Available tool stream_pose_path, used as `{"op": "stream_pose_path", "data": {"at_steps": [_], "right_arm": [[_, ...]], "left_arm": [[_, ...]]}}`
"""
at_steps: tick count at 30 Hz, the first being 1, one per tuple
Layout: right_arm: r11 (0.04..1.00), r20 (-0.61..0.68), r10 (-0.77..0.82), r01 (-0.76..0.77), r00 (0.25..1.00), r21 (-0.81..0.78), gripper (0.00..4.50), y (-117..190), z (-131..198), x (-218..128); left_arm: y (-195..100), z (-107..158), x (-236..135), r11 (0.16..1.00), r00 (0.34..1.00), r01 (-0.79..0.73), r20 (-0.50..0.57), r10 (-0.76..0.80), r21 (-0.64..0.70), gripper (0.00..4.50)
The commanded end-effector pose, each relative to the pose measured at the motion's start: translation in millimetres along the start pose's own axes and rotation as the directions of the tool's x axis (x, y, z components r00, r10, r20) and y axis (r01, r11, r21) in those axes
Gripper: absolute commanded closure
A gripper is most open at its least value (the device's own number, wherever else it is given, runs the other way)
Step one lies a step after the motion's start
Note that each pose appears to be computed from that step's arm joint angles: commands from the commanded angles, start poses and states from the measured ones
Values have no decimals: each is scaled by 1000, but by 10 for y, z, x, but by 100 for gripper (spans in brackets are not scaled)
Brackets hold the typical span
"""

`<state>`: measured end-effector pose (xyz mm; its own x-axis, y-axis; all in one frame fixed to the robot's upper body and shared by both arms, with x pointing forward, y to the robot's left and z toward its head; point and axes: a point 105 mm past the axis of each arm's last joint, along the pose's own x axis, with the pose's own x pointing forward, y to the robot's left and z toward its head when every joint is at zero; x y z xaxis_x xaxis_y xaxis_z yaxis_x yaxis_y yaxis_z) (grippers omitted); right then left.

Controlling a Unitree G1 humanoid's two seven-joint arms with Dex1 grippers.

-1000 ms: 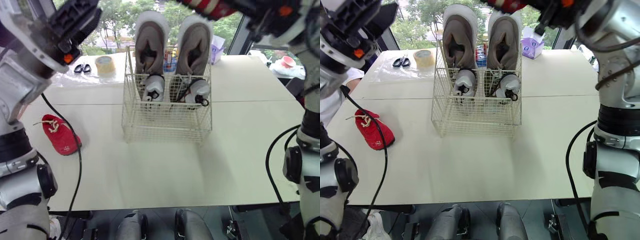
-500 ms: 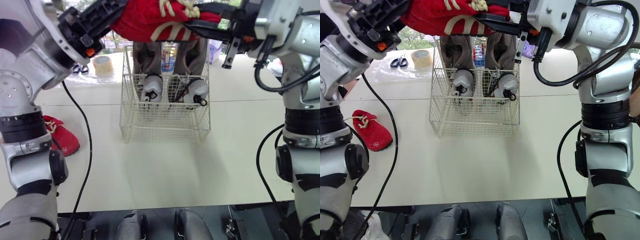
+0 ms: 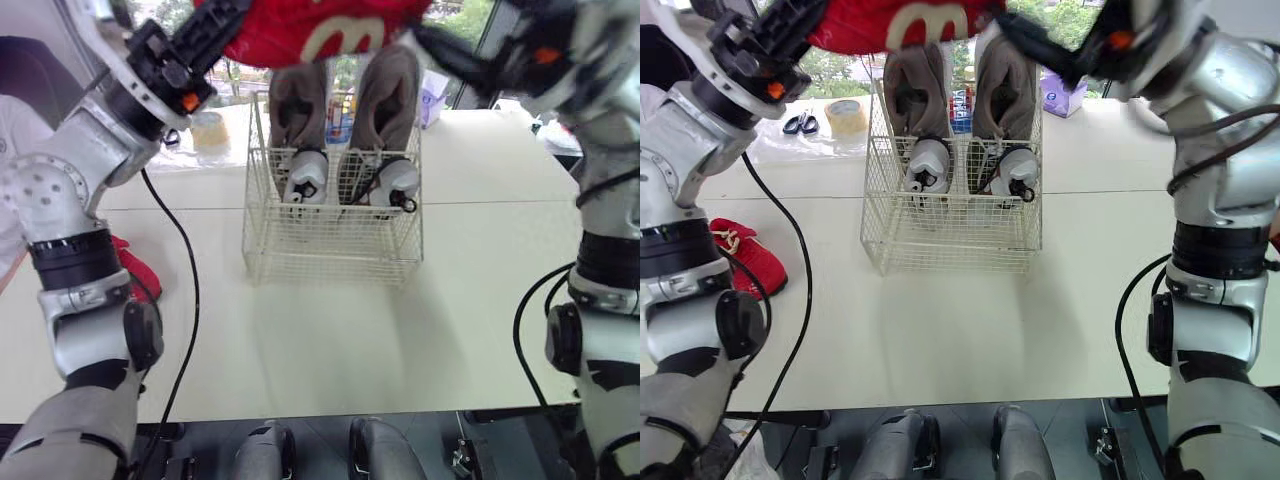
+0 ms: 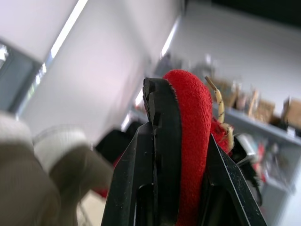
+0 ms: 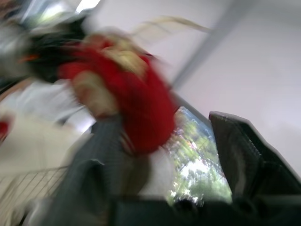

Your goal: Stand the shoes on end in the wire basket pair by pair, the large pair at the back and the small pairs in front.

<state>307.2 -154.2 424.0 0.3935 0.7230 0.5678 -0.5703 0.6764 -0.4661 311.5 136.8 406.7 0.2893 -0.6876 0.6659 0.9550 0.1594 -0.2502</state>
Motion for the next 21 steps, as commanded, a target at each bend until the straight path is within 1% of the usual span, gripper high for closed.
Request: {"op": "stream_pose_path", "data": {"at_steps": [1, 2, 3, 4, 5, 6, 8, 11, 13, 15, 19, 21], "right_arm": [[910, 193, -273, 188, 942, 371, 8, -121, 95, -186], [864, 213, -334, 208, 918, 459, 8, -118, 65, -203], [791, 226, -426, 239, 876, 563, 8, -140, 13, -224], [700, 234, -489, 219, 840, 680, 8, -109, -49, -227], [620, 229, -525, 183, 820, 763, 8, -50, -114, -211], [541, 218, -537, 134, 815, 830, 8, 50, -191, -158], [460, 215, -520, 59, 827, 886, 8, 245, -253, -25], [426, 249, -478, -26, 842, 904, 8, 454, -197, 160], [420, 256, -463, -44, 849, 906, 8, 530, -182, 241], [421, 267, -443, -64, 856, 905, 8, 596, -164, 295], [433, 281, -416, -84, 865, 898, 8, 641, -135, 341], [444, 287, -403, -89, 869, 892, 8, 652, -120, 356]], "left_arm": [[-199, 220, 20, 997, 972, 65, 225, -70, 28, 421], [-205, 216, 28, 997, 963, 68, 262, -71, 21, 421], [-203, 189, 44, 998, 955, 67, 290, -68, 16, 421], [-197, 154, 60, 998, 947, 63, 316, -63, 10, 421], [-188, 116, 75, 998, 940, 65, 335, -60, -5, 421], [-167, 60, 94, 997, 938, 70, 341, -57, -24, 421], [-99, -43, 147, 997, 941, 57, 337, -36, -52, 421], [-62, -163, 225, 996, 949, 60, 312, -36, -70, 421], [-72, -218, 257, 994, 953, 75, 299, -47, -83, 421], [-97, -334, 288, 991, 962, 86, 267, -57, -100, 421], [-102, -528, 292, 989, 976, 79, 211, -52, -125, 421], [-67, -651, 279, 990, 984, 53, 178, -29, -131, 421]]}}
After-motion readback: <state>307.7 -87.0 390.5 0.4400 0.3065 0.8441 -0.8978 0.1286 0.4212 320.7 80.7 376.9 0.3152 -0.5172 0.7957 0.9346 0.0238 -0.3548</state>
